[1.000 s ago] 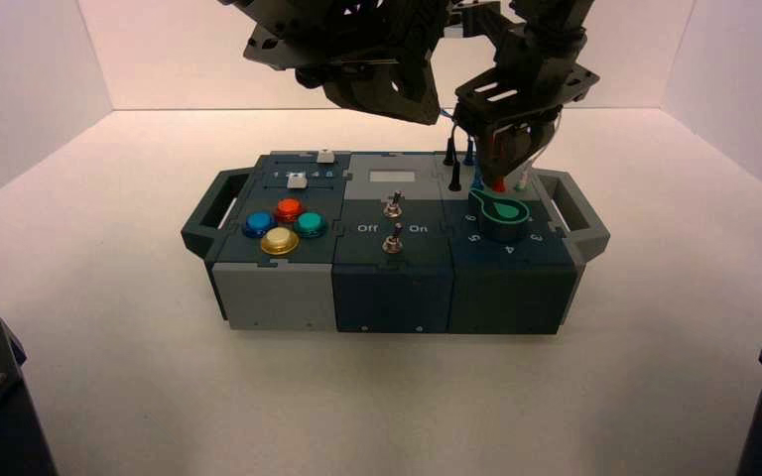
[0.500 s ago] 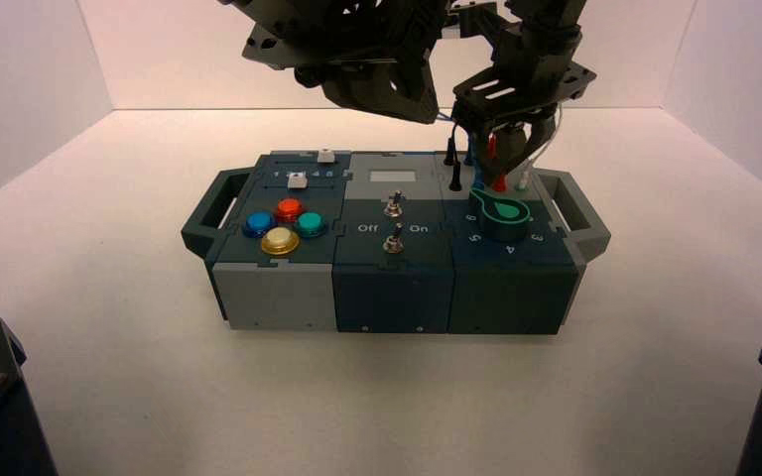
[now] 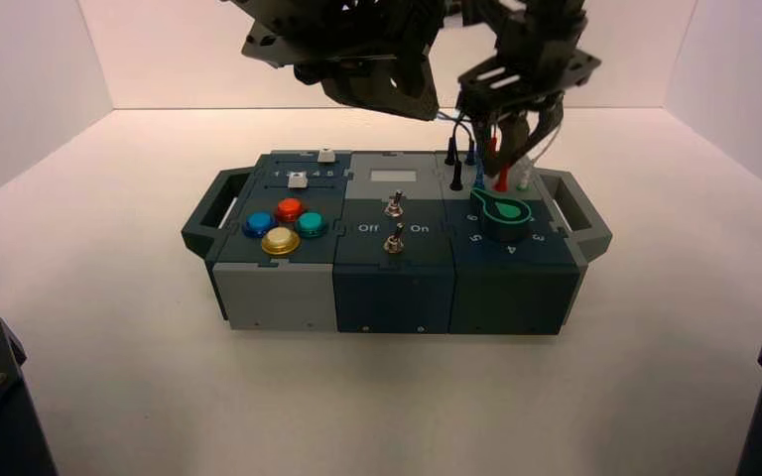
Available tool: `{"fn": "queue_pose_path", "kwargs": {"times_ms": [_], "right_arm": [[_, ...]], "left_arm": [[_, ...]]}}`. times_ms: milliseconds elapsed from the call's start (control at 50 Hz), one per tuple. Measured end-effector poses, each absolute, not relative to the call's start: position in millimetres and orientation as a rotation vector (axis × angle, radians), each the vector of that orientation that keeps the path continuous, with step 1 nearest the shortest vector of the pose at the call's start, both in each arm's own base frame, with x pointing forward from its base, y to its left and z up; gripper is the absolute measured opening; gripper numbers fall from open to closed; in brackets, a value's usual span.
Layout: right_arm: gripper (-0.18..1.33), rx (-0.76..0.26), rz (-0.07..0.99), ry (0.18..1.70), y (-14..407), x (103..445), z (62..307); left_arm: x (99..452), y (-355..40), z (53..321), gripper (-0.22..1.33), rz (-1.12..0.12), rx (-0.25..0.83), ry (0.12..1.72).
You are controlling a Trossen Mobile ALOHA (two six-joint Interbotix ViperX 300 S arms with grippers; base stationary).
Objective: Insert the red wire.
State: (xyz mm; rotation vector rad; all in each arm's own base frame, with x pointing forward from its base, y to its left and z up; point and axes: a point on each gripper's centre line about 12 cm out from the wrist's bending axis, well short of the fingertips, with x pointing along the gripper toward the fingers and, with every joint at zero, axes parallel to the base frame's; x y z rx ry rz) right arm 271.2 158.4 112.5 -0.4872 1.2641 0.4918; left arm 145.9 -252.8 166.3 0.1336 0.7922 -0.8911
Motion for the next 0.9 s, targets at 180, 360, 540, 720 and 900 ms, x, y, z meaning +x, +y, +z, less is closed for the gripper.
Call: {"fn": "queue_pose_path", "kwargs": {"times_ms": [180, 360, 540, 720, 900], "right_arm": [[0.69, -0.48, 0.49, 1.235, 157, 270, 127], [0.69, -0.487, 0.477, 1.271, 149, 259, 143], [0.69, -0.482, 0.477, 1.261, 146, 251, 157], [0.69, -0.46, 0.483, 1.192, 144, 247, 178], [0.69, -0.448, 0.486, 1.168, 144, 246, 185]], "left_arm": [[149, -250, 170, -0.16, -0.881, 0.121, 0.782], [158, -240, 179, -0.16, -0.847, 0.097, 0.763], [165, -226, 184, -0.16, -0.811, 0.083, 0.742], [172, -205, 186, -0.16, -0.749, 0.056, 0.726], [177, -187, 190, -0.16, -0.698, 0.029, 0.71]]}}
